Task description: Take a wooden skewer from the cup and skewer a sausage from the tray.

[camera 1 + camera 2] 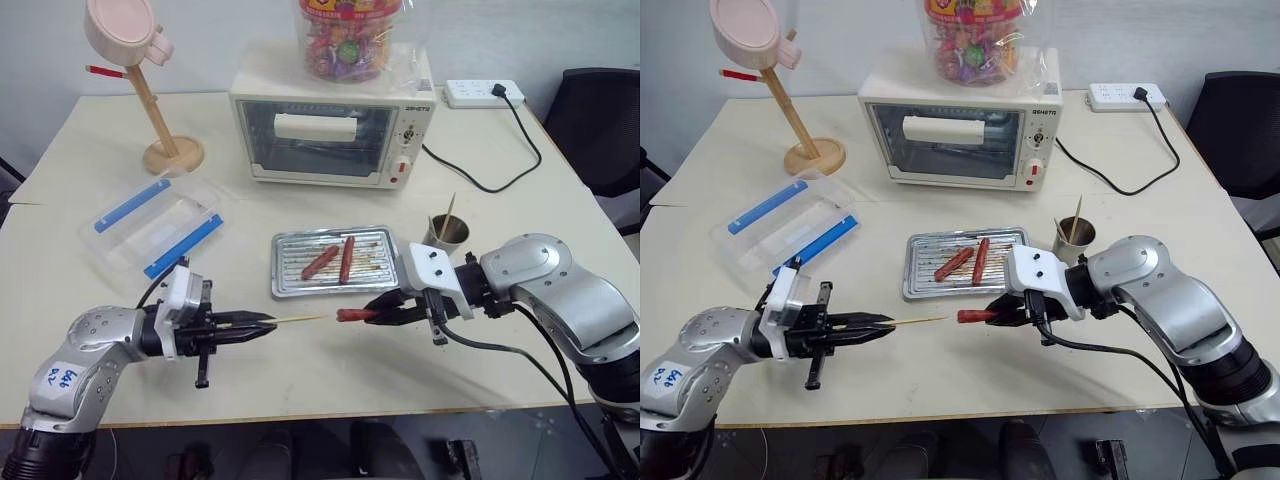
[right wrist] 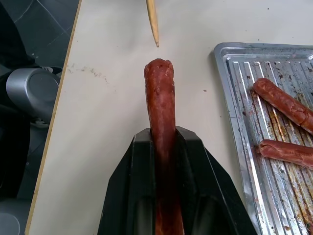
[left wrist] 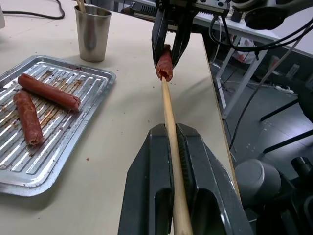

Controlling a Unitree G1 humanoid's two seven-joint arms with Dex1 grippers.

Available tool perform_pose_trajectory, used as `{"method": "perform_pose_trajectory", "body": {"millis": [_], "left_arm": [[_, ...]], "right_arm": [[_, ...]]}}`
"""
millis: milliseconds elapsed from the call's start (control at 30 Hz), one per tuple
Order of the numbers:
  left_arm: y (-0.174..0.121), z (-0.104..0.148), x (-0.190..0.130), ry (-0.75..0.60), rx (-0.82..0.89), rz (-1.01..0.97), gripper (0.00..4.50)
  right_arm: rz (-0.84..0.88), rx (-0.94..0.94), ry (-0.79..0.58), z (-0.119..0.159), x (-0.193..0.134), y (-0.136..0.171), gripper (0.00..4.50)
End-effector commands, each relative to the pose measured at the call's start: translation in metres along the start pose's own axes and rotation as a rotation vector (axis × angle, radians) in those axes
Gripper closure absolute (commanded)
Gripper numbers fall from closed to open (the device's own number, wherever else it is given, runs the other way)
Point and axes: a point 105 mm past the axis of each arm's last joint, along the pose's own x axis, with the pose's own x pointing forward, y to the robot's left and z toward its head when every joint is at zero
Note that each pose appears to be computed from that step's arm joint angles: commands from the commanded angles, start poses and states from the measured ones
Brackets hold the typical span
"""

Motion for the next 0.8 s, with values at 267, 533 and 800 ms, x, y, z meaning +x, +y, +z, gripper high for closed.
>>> {"method": "perform_pose_trajectory", "body": {"millis": [267, 533, 800], "left_arm": [[0.000, 0.002, 0.008, -0.017, 0.019, -0.019, 4.50], [0.000, 0.001, 0.014, -0.022, 0.021, -0.031, 4.50], [0.004, 0.001, 0.001, -0.010, 0.014, 0.003, 4.50]], "right_arm": [[-0.006, -0.035, -0.023, 0.009, -0.001, 0.000, 3.99], [0.004, -0.047, -0.039, 0.014, 0.003, 0.002, 3.99], [-0.004, -0.033, -0.022, 0.008, -0.002, 0.002, 3.99]]}}
